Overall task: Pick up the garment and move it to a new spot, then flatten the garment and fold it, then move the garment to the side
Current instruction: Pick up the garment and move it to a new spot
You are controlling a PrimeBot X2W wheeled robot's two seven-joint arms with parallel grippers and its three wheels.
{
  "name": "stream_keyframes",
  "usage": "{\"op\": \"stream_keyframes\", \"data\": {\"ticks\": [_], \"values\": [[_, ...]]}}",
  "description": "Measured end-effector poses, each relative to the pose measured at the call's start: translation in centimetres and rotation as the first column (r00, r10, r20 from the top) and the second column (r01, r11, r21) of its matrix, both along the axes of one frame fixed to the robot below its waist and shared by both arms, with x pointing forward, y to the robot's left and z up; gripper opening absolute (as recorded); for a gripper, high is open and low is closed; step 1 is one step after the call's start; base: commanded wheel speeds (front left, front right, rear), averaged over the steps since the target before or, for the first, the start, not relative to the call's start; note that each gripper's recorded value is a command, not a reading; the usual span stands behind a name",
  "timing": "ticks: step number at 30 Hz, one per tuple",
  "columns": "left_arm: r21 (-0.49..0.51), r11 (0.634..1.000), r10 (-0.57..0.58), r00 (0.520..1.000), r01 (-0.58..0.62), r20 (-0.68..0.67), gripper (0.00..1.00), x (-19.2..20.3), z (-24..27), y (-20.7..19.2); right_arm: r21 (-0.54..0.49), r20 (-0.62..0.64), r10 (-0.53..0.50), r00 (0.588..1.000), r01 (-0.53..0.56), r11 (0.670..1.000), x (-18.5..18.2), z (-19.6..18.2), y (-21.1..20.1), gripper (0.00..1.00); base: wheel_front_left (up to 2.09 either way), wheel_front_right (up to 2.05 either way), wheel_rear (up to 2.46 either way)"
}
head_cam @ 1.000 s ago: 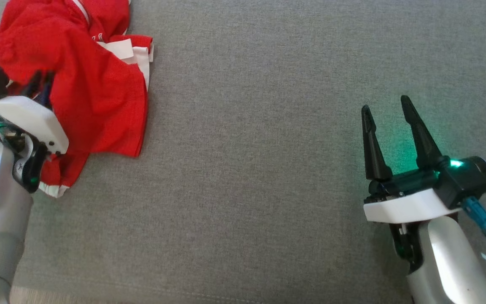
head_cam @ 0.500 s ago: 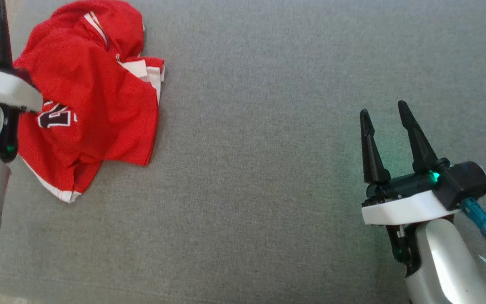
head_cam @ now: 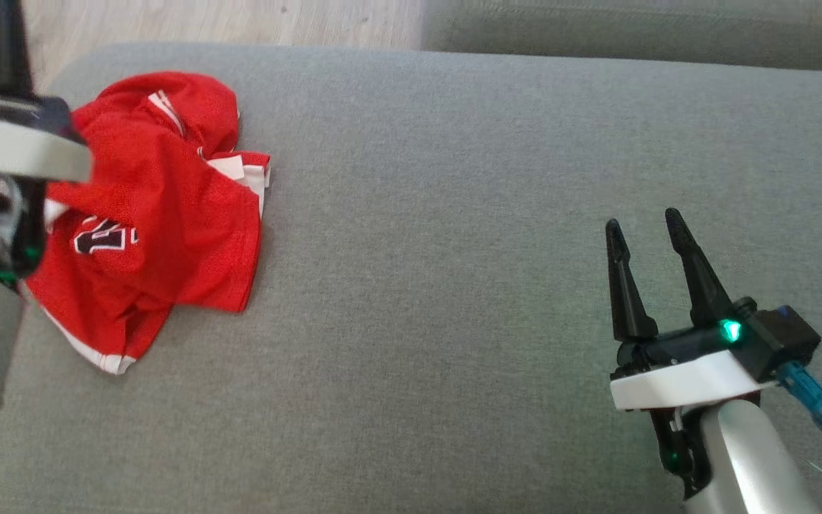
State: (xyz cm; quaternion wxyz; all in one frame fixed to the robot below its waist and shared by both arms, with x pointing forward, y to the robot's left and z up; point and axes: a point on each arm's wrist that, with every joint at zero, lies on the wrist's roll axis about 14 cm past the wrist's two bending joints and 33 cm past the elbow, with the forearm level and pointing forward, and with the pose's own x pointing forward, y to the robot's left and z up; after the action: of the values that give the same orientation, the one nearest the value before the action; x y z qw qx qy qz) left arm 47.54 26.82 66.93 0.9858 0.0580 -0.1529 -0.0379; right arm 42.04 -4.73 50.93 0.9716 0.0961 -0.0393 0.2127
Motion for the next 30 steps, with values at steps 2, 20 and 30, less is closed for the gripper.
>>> {"op": "stream_keyframes", "data": {"ticks": [2,20,30], "values": [[-0.001,1.000,-0.028,1.000,0.028,-0.011,0.00,-0.6,-0.3,-1.3,0.004,0.006,-0.013,1.000,0.013,1.000,-0.3,0.3,-0.5,1.00,0.00,0.00,0.00],[-0.216,0.959,0.124,0.957,-0.184,-0.263,1.00,-13.4,-14.4,-2.8,0.029,0.044,0.043,0.998,-0.044,0.999,-4.0,2.3,1.0,1.00,0.00,0.00,0.00],[-0.296,0.912,0.202,0.938,-0.285,-0.280,1.00,-17.2,-15.8,-2.9,0.025,0.052,0.076,0.996,-0.077,0.997,-5.1,2.6,2.0,1.00,0.00,0.00,0.00]]}}
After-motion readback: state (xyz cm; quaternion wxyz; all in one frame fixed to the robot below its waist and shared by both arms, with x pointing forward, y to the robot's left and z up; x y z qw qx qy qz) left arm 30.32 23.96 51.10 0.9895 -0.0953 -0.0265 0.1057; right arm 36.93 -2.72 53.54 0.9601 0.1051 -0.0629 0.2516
